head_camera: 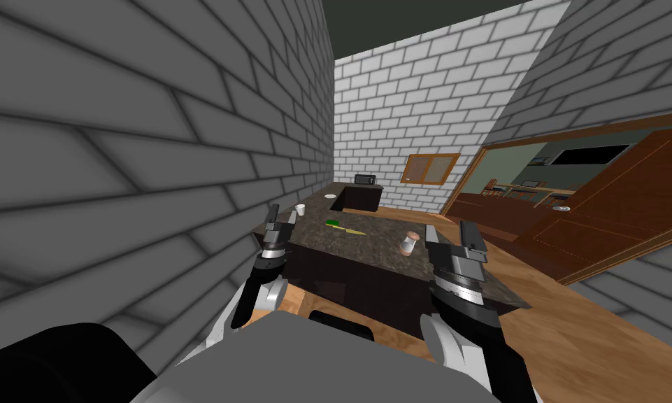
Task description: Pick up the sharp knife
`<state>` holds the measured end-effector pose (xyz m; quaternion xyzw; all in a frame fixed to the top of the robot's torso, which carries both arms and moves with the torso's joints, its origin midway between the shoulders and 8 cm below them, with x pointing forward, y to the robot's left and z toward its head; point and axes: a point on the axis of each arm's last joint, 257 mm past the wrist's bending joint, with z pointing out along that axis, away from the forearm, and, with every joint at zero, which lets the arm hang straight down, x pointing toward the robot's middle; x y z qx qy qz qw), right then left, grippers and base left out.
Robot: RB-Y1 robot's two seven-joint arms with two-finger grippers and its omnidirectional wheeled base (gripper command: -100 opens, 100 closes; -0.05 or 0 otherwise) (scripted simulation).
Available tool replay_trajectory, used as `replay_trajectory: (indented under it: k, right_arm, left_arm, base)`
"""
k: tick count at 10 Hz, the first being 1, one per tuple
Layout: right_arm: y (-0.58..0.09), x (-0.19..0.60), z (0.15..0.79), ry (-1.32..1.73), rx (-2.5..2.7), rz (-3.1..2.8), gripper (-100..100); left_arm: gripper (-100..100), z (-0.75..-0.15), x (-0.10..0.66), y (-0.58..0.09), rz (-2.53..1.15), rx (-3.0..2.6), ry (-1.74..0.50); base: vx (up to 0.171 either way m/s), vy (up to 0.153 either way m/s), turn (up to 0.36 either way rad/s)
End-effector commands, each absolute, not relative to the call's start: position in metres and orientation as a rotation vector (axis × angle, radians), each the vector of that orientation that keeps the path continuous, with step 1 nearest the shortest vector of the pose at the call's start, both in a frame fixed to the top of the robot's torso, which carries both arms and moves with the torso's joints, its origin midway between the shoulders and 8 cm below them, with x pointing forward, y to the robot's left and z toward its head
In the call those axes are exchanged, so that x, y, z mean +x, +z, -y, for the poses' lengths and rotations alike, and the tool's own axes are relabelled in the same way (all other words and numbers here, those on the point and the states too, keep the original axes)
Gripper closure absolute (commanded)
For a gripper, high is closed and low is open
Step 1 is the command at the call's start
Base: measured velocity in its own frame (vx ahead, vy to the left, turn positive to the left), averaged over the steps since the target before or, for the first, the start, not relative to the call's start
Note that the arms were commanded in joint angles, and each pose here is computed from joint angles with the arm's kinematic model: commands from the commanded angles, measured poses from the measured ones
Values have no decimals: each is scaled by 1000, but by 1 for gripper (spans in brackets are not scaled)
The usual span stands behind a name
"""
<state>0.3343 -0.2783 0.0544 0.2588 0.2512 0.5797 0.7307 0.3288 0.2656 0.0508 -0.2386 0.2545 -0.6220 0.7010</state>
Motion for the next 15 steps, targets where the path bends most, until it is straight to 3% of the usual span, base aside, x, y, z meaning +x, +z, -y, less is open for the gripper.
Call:
replay_trajectory:
  k: [1, 15]
  right_arm:
    - [55, 336, 272, 1272, 537, -580, -100]
    - [0, 394, 196, 961, -29, -1035, -100]
  left_arm:
    - [0, -266, 329, 51, -567, -531, -1385]
    - [0, -266, 329, 51, -567, -531, -1385]
  base:
    - [-9, 1, 27]
    - [-36, 27, 83]
